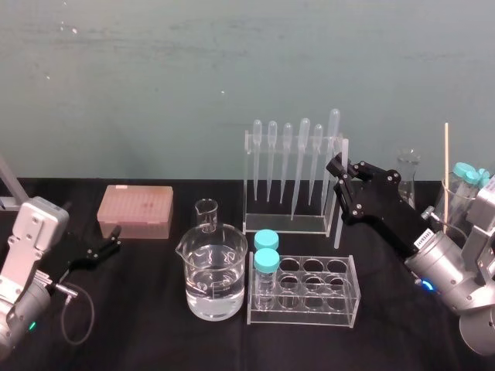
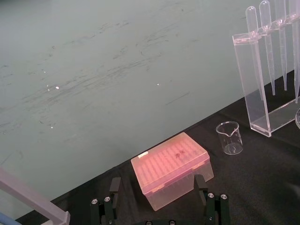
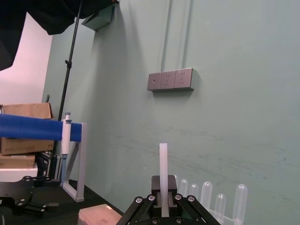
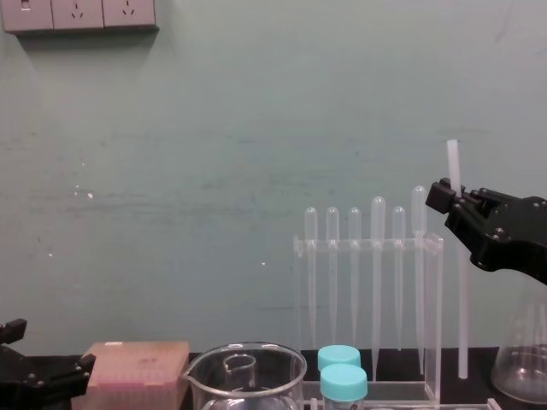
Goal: Pick up the stirring rod with one hand, then place it down.
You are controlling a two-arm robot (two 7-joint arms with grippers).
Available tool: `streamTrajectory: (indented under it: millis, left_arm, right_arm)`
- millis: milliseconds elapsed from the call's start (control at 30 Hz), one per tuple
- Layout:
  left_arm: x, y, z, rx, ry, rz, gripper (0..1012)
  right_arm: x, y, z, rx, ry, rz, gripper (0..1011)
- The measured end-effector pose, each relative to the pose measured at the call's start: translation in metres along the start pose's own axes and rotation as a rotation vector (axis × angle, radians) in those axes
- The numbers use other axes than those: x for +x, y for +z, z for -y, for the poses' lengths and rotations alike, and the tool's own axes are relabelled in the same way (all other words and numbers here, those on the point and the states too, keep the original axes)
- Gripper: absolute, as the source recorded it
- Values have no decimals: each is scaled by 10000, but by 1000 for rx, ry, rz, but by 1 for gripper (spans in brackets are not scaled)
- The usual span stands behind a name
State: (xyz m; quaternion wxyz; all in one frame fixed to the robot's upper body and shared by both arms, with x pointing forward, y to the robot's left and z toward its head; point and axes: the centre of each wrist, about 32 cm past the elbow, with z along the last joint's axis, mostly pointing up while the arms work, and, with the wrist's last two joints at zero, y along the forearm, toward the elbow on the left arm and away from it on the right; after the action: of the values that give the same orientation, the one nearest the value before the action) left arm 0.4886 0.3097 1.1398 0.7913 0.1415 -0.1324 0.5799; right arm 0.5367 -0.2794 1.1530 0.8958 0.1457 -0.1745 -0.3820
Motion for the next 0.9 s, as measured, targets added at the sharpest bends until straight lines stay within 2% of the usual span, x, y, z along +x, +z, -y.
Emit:
streamTrajectory:
  millis: [367, 633, 900]
  left_arm:
    - [0, 0, 0, 0, 0, 0, 1000]
    - [0, 0, 0, 0, 0, 0, 1000]
    - [0, 0, 0, 0, 0, 0, 1000]
  right_arm:
    - [4, 13, 3, -6, -1, -5, 71]
    - [0, 115, 53, -37, 0, -38, 71]
    - [-64, 221, 134, -58, 24, -61, 71]
